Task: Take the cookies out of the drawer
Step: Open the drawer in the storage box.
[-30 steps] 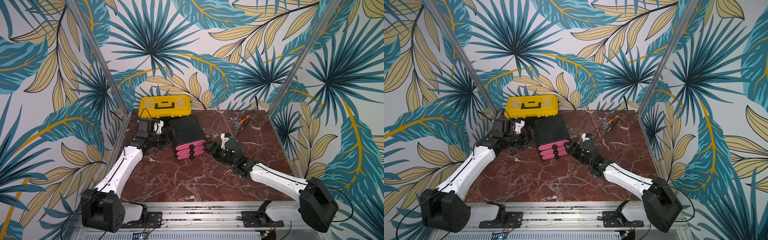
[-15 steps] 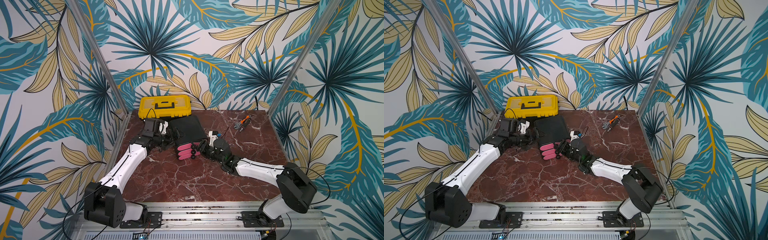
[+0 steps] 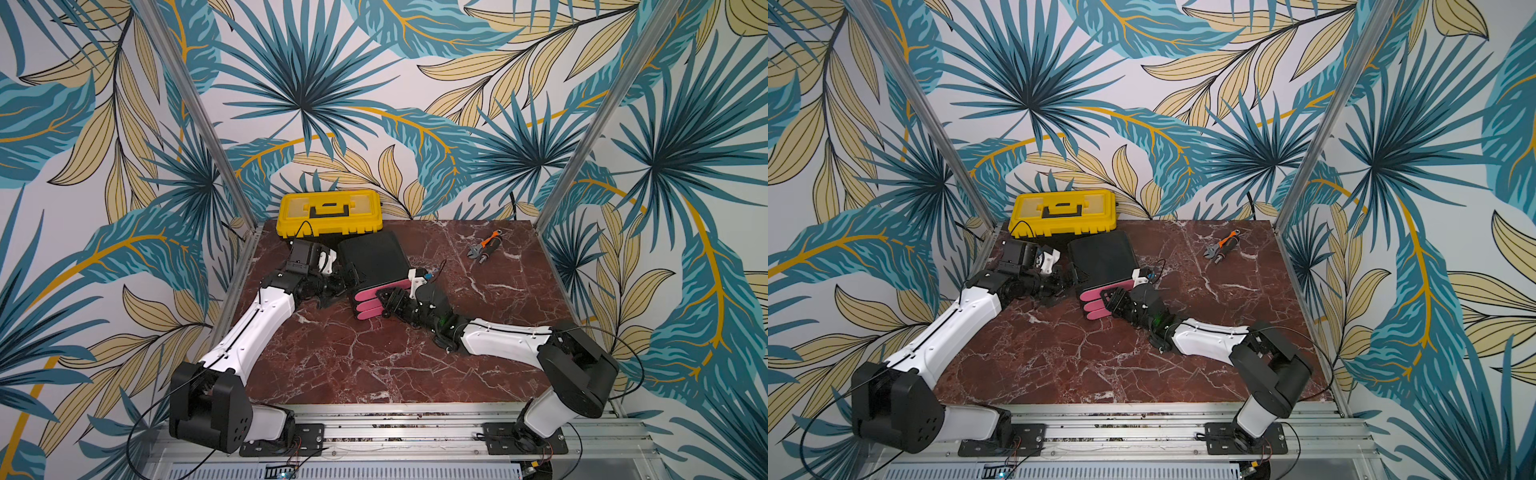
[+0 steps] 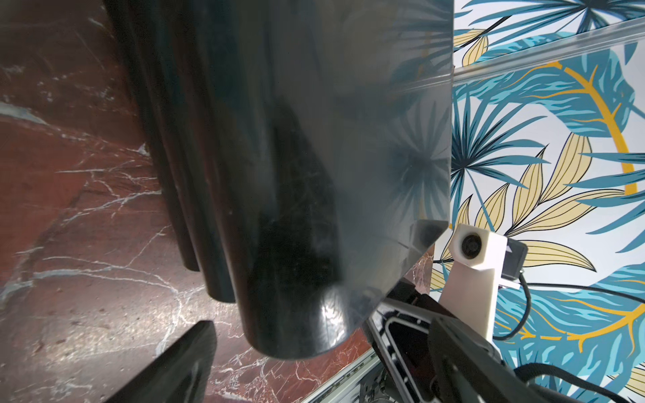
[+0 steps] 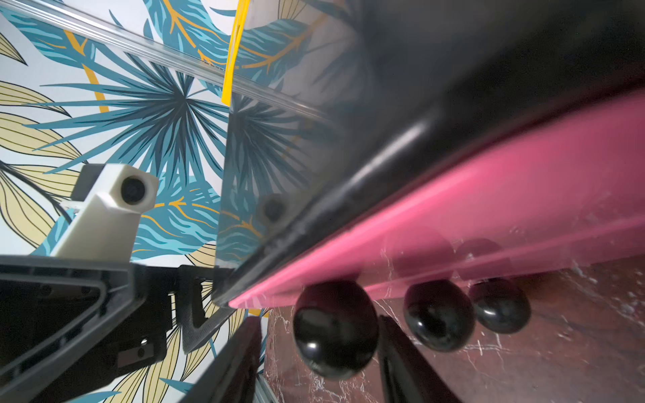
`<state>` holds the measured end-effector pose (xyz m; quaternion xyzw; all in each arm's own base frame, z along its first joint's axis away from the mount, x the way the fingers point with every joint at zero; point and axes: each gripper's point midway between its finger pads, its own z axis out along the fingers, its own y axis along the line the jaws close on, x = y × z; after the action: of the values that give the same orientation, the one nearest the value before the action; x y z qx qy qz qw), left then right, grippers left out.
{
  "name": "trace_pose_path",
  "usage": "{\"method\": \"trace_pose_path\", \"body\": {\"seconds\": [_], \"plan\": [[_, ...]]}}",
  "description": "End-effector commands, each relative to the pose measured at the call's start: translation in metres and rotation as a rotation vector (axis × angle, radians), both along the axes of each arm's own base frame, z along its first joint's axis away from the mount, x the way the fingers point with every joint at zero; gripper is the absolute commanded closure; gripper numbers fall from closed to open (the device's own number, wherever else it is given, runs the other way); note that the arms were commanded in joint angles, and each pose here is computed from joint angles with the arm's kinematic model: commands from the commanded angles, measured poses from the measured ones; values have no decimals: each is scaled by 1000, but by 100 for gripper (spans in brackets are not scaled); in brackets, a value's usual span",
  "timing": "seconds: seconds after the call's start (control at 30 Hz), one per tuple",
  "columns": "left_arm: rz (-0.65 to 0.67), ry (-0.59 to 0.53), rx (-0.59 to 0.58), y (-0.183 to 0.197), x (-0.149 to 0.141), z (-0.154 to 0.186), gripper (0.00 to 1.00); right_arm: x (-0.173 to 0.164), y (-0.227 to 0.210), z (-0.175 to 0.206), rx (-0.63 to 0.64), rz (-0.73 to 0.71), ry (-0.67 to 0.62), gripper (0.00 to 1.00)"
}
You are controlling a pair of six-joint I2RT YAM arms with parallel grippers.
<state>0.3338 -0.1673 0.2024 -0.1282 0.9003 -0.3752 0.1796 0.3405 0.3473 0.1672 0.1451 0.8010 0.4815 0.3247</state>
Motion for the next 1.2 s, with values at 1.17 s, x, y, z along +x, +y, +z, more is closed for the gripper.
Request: {"method": "trace_pose_path", "body": {"seconds": [1.17], "plan": [[-48, -47, 144, 10, 9, 15, 0, -79, -4, -16, -410, 52, 36, 70]]}}
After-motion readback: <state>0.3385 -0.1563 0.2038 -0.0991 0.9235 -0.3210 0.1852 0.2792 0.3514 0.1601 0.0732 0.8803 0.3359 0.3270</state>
